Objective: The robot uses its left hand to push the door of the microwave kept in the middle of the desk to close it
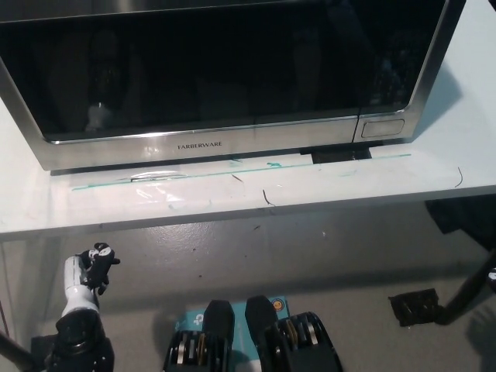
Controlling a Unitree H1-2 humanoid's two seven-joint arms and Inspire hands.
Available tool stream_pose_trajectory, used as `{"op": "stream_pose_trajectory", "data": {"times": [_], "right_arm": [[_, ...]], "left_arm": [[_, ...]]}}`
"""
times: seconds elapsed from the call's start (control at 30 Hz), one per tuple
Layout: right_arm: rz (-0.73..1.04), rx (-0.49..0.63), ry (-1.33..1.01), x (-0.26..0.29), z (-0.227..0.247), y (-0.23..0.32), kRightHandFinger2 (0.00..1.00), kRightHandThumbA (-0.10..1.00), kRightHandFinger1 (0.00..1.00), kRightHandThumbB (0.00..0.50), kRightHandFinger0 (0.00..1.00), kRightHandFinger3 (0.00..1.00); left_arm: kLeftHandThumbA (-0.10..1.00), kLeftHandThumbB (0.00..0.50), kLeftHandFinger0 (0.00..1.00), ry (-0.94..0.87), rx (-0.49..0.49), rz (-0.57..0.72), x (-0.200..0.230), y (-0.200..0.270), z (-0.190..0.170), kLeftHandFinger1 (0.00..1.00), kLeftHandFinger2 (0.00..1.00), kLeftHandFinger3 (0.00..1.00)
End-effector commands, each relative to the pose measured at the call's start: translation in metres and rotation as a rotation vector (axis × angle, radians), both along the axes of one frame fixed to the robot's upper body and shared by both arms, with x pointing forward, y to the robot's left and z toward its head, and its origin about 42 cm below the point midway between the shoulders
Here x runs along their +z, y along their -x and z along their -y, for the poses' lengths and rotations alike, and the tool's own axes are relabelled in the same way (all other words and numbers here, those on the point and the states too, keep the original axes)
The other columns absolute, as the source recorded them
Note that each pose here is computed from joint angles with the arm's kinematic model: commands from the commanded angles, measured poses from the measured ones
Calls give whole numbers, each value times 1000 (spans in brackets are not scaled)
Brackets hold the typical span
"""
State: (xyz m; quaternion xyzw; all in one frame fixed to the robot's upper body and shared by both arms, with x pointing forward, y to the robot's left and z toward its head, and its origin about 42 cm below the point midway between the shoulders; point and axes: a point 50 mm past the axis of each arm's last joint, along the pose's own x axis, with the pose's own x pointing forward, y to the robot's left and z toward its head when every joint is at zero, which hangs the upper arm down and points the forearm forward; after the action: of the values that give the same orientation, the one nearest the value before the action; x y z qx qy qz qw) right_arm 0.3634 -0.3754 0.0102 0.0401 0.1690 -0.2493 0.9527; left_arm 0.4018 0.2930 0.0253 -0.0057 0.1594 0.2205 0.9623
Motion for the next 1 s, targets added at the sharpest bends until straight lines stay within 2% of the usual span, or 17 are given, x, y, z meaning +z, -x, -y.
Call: {"op": "stream_pose_trajectory", "data": {"times": [0.0, 0.13, 0.3, 0.37, 0.4, 0.47, 0.53, 0.63, 0.67, 0.8, 0.83, 0.9, 0.93, 0.97], "right_arm": [[89, -3, 39, 24, 10, -19, 771, 226, 730, 157, 719, 861], [79, 3, 53, 24, 11, -19, 784, 252, 735, 161, 726, 880], [85, 4, 48, 26, 10, -21, 793, 252, 734, 169, 732, 885], [87, 3, 53, 28, 10, -23, 781, 249, 727, 174, 721, 877], [88, -1, 28, 28, 10, -23, 801, 234, 761, 158, 767, 883], [89, -2, 29, 28, 10, -23, 789, 231, 755, 168, 770, 867], [83, 14, 57, 29, 10, -25, 810, 262, 759, 155, 764, 932], [98, 11, 40, 30, 10, -23, 849, 230, 801, 137, 811, 951], [101, 9, 38, 31, 8, -26, 843, 228, 797, 137, 805, 939], [102, -4, 28, 30, 9, -25, 742, 214, 679, 154, 674, 858], [106, -7, 22, 30, 9, -25, 731, 206, 674, 161, 667, 843], [105, -2, 22, 29, 9, -25, 790, 215, 747, 156, 743, 871], [94, -6, 31, 30, 9, -26, 788, 226, 744, 163, 745, 887], [103, 9, 43, 30, 9, -25, 788, 240, 739, 155, 739, 895]], "left_arm": [[-77, 0, 3, -9, 4, 26, 12, -11, -6, 64, 303, 457], [-92, 0, 14, -20, 4, 27, 11, -9, -6, 84, 320, 460], [-100, 0, 0, -1, 20, 26, 8, -7, -7, 19, 244, 393], [-100, 0, 0, -12, 18, 22, 7, -7, -7, 20, 247, 401], [-100, 3, 0, -8, 19, 21, 7, -7, -7, 13, 225, 390], [-100, 0, 8, -3, 11, 20, 6, -7, -6, 30, 228, 397], [-100, 0, 10, -5, -1, 26, 8, -9, -5, 47, 251, 420], [-63, 1, 0, -17, 4, 17, 9, -9, -3, 34, 229, 403], [-61, 0, 4, -11, -3, 28, 12, -11, -5, 49, 241, 406], [-45, 1, 0, -18, -5, 33, 12, -12, -6, 51, 238, 392], [-51, 0, 8, -17, -6, 35, 12, -11, -7, 63, 259, 401], [-54, 2, 15, -24, -6, 36, 13, -11, -6, 60, 257, 399], [-50, 0, 0, -22, -4, 34, 12, -11, -7, 41, 244, 398], [-64, 0, 15, -25, -9, 31, 12, -11, -7, 65, 269, 420]]}}
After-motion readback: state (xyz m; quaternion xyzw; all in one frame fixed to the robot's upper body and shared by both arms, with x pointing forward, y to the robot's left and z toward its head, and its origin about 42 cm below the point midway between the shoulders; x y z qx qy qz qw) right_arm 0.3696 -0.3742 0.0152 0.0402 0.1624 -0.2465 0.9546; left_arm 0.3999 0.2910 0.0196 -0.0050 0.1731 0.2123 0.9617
